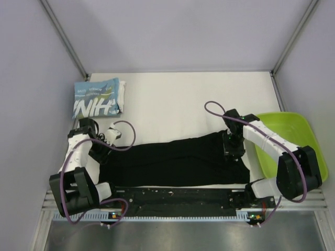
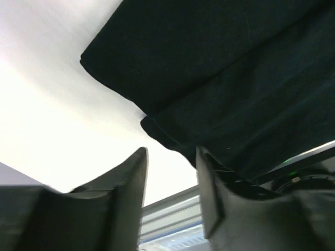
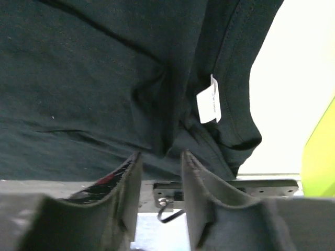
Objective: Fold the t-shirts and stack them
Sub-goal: Fold the other side of the tshirt into a rectangle
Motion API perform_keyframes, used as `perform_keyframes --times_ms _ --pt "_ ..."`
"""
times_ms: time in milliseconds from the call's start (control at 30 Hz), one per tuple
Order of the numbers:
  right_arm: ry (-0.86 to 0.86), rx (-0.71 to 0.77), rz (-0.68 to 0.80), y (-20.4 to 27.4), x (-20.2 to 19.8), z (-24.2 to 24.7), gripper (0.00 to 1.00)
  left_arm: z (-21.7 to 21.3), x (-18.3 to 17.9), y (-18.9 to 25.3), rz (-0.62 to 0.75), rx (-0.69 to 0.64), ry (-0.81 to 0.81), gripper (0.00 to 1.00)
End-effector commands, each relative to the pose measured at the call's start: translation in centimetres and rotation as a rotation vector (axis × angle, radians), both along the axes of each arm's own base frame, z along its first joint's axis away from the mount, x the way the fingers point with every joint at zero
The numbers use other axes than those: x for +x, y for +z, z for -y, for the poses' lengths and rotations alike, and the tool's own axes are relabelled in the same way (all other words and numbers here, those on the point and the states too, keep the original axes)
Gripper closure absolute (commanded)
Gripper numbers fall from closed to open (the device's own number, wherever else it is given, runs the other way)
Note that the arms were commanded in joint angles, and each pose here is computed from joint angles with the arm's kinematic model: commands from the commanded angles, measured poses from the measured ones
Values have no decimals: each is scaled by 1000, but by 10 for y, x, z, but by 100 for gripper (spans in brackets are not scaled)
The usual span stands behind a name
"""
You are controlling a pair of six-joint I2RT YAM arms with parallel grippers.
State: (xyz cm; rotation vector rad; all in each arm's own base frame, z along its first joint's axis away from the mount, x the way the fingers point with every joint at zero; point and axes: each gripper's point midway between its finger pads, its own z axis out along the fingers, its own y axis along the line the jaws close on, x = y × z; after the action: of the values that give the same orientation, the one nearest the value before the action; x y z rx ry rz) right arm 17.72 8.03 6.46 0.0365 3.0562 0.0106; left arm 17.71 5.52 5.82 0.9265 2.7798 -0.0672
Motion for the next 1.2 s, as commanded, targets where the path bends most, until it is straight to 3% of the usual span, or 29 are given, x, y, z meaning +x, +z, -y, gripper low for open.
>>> perform_keyframes --times_ms 0,33,100,200,367,633,900,1000,1100,1167 --pt "-33 -30 -3 3 -2 2 56 -7 10 12 19 25 -63 46" --pt "-36 -44 4 5 -1 5 50 -6 8 16 11 20 -85 39" --pt "-41 -44 39 13 3 6 49 -4 7 25 16 15 -130 36" --pt "-33 -15 154 35 23 0 50 7 1 37 27 -30 -220 35" --pt "96 173 374 67 77 -53 51 42 0 30 17 -138 -274 36" --pt "175 222 335 35 126 -101 50 58 2 -11 7 -68 -382 31" --pt "189 226 233 -10 131 -117 51 39 7 -36 -36 32 -383 32" --pt "192 231 206 -14 121 -118 58 40 0 -38 -71 19 -392 42" --pt "181 210 202 -16 111 -111 58 42 -7 -39 -95 5 -404 63" --pt "178 193 195 -20 107 -106 64 42 -9 -39 -103 2 -405 80"
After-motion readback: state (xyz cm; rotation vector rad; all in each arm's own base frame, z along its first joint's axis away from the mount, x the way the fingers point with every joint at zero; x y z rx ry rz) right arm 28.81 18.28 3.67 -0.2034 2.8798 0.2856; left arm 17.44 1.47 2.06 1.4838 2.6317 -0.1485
